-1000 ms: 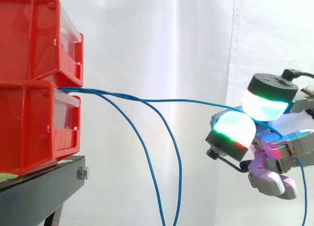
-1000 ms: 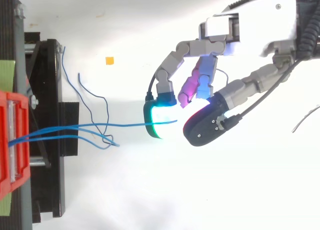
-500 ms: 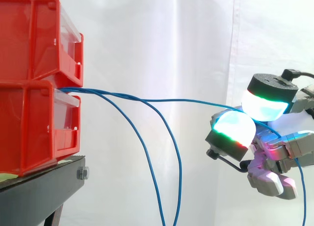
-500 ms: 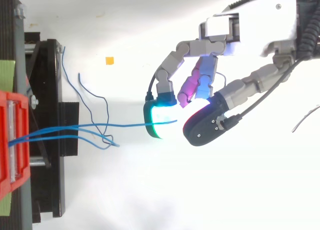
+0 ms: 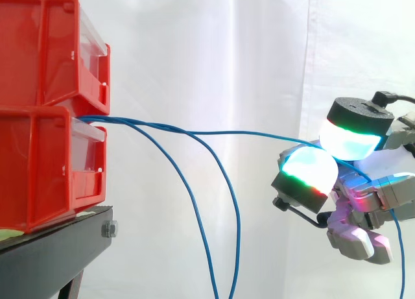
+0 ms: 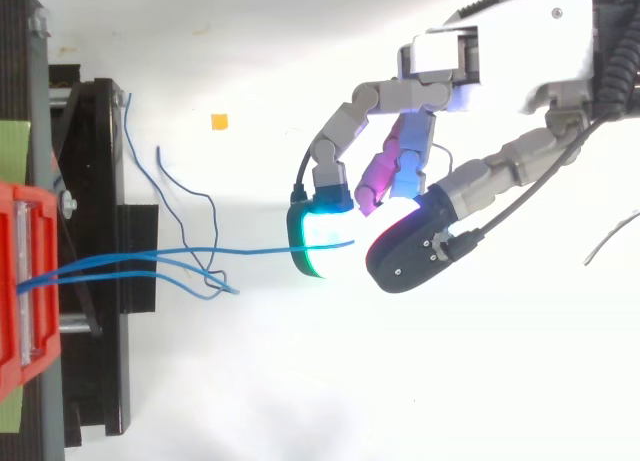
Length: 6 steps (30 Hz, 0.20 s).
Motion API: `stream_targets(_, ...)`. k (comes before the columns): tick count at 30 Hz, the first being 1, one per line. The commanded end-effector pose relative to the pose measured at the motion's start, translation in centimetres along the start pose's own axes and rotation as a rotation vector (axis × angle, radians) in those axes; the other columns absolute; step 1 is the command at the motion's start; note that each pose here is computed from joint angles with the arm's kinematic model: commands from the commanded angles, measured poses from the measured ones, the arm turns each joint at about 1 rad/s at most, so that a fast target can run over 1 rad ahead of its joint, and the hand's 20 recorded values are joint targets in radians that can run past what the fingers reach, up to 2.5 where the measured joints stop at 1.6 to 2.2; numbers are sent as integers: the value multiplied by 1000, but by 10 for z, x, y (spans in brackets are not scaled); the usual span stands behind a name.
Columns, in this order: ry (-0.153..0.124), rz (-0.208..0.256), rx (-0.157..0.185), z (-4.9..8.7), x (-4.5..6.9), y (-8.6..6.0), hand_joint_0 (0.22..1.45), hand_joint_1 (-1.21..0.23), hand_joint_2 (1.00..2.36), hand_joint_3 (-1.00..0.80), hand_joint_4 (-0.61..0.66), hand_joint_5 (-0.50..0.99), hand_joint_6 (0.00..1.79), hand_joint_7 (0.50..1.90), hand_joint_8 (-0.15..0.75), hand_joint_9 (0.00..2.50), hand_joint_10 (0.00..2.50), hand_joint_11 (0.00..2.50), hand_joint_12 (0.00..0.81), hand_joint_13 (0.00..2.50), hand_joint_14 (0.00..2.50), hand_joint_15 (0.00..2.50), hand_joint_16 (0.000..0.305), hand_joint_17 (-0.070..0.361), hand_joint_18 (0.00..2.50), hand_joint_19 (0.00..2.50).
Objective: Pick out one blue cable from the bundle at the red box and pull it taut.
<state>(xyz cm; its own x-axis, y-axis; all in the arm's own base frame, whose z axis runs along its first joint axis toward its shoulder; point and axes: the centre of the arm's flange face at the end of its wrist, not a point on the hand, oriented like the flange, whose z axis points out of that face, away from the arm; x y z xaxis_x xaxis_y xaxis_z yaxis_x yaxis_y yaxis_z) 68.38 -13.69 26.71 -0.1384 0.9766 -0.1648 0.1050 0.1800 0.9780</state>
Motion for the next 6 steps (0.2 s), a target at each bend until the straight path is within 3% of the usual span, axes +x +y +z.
stream_targets(1,0,0,0,0,0,0,603,-769,1012,-98,-143,-37,903,792,321,1346,1,1421,405,811,20,694,56,126,941,823)
stream_targets(6,0,0,0,0,0,0,603,-768,1012,-101,-136,-37,903,791,320,1344,2,1410,404,808,18,698,56,126,938,825)
